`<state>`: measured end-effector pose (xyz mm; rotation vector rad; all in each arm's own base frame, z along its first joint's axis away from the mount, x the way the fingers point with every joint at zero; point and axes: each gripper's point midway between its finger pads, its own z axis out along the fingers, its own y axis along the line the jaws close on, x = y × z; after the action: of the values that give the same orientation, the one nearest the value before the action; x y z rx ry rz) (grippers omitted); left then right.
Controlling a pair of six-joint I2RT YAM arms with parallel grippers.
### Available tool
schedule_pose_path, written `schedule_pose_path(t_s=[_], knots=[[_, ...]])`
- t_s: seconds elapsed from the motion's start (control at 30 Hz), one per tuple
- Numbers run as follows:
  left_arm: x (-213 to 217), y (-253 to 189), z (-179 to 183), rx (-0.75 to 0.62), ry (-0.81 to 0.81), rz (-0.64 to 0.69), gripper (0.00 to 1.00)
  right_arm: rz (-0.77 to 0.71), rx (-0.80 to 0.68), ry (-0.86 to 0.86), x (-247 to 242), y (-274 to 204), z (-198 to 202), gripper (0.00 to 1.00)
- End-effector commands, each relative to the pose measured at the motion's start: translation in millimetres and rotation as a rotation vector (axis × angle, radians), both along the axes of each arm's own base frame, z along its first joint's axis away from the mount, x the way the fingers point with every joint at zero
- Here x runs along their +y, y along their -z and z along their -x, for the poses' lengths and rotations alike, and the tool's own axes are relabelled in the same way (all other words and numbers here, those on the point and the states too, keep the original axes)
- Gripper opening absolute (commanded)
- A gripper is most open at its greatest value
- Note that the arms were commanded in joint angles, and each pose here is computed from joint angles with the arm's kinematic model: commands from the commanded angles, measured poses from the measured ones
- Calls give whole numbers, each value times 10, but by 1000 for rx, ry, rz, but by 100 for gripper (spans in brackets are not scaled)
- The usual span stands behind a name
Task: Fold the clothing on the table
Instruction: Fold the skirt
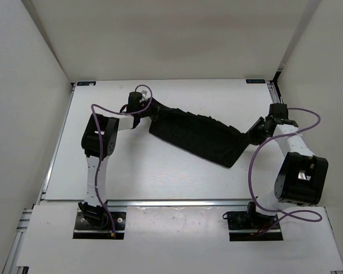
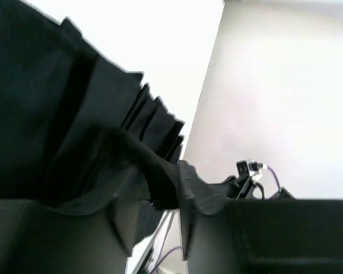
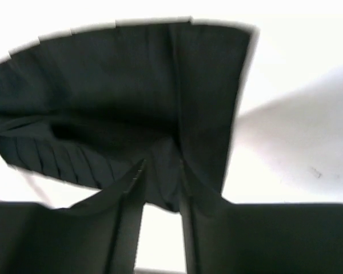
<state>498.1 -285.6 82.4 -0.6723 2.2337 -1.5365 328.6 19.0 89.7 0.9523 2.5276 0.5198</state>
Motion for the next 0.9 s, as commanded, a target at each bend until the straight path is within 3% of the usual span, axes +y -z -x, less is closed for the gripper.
schedule_pose_path(t_s=[0.0, 0.07, 0.23, 0.3, 0.33, 0.4, 0.47, 0.6, 0.77, 0.87], knots=[[96, -574, -350, -133, -89, 91, 43, 125, -163, 95, -315, -335, -427, 36], [214, -723, -398, -159, -115, 125, 57, 154, -241, 83, -309, -518, -510, 37], [468, -1091, -461, -239, -160, 147, 60, 214, -298, -72, 69, -791, -460, 36], [588, -1227, -439, -267, -181, 145, 54, 163, -267, -140, 288, -731, -377, 35], [667, -1175, -424, -263, -190, 133, 46, 134, -258, -183, 431, -705, -331, 35], [789, -1208, -355, -273, -201, 108, 16, 122, -231, -234, 575, -611, -271, 35], [784, -1022, -235, -253, -178, 37, 0, 112, -190, -276, 705, -447, -247, 33], [565, -568, -7, -199, -110, -93, 0, 15, -87, -307, 854, -178, -269, 28], [271, -186, 108, -184, -32, -184, 0, 27, -44, -356, 873, -132, -410, 26], [264, 128, 211, -114, -20, -243, 0, 7, 62, -384, 845, 49, -361, 24]])
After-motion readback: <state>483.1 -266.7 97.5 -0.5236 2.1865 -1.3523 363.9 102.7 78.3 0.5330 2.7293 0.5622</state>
